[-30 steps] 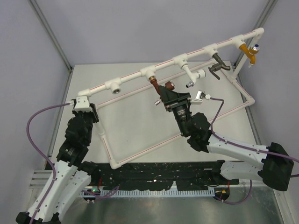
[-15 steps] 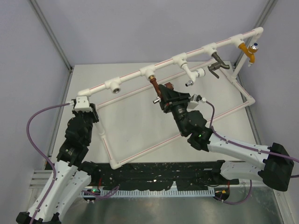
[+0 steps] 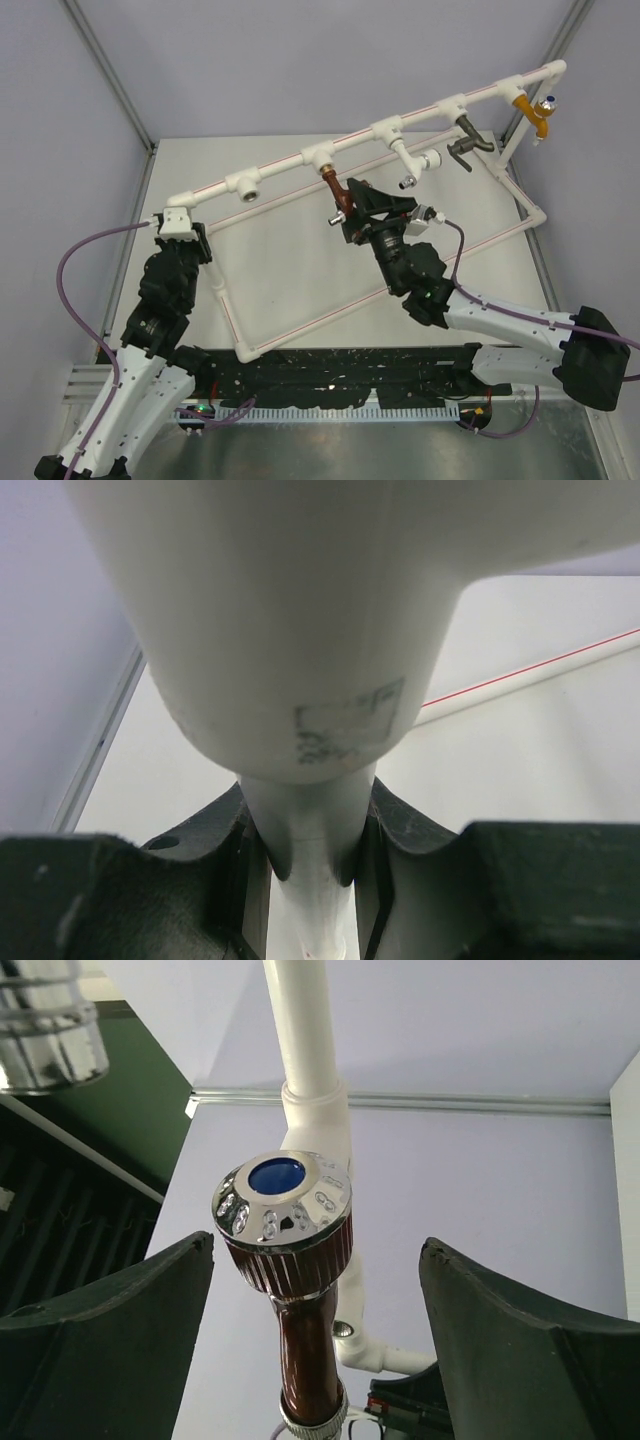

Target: Install the water faucets

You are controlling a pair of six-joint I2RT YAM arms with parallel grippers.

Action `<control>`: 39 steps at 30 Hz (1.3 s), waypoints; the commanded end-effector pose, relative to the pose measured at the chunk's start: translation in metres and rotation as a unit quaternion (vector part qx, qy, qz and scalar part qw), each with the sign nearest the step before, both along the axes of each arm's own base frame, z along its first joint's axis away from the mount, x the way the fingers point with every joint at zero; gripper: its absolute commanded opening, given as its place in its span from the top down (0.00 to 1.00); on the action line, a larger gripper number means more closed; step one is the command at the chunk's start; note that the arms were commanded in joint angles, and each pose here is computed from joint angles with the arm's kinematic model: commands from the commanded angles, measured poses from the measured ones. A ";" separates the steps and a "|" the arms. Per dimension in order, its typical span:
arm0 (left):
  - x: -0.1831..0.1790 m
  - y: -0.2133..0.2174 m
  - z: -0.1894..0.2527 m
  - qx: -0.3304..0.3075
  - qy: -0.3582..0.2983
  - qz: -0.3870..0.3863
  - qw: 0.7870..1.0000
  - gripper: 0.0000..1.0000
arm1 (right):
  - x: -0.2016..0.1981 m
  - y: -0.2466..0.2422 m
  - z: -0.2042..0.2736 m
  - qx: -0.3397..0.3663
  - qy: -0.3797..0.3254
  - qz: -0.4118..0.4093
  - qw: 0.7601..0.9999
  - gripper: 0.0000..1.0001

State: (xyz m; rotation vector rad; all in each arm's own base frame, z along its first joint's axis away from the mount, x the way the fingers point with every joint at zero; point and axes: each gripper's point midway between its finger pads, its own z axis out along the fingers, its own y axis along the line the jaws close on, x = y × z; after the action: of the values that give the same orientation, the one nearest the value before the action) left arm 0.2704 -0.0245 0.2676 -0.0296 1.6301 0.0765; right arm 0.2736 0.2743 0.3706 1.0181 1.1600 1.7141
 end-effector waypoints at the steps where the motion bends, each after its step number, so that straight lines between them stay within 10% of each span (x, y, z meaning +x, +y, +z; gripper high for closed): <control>1: 0.001 -0.010 0.003 0.029 -0.005 -0.033 0.999 1.00 | -0.011 -0.020 0.021 -0.004 -0.048 -0.024 0.999 0.11; 10: 0.001 -0.010 0.002 0.030 -0.002 -0.035 0.999 1.00 | -0.035 -0.057 0.011 -0.208 -0.146 -0.094 0.963 0.02; 16: 0.001 -0.011 0.001 0.031 0.000 -0.037 0.999 1.00 | -0.059 -0.063 -0.001 -0.458 -0.270 -0.101 0.841 0.04; 26: 0.001 -0.013 0.000 0.031 0.004 -0.041 0.999 1.00 | -0.057 -0.075 -0.006 -0.802 -0.449 -0.122 0.375 0.04; 34: 0.003 -0.012 -0.003 0.033 0.009 -0.039 0.999 1.00 | -0.061 -0.053 -0.002 -0.850 -0.475 -0.170 0.152 0.05; 39: 0.002 -0.013 -0.004 0.034 0.010 -0.040 0.999 1.00 | -0.056 -0.041 0.007 -0.850 -0.467 -0.228 0.092 0.03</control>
State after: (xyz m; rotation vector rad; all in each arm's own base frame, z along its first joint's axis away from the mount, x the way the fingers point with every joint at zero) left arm 0.2706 -0.0252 0.2672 -0.0263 1.6320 0.0743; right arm 0.2096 0.2456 0.3404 -1.2082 0.8650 -0.2704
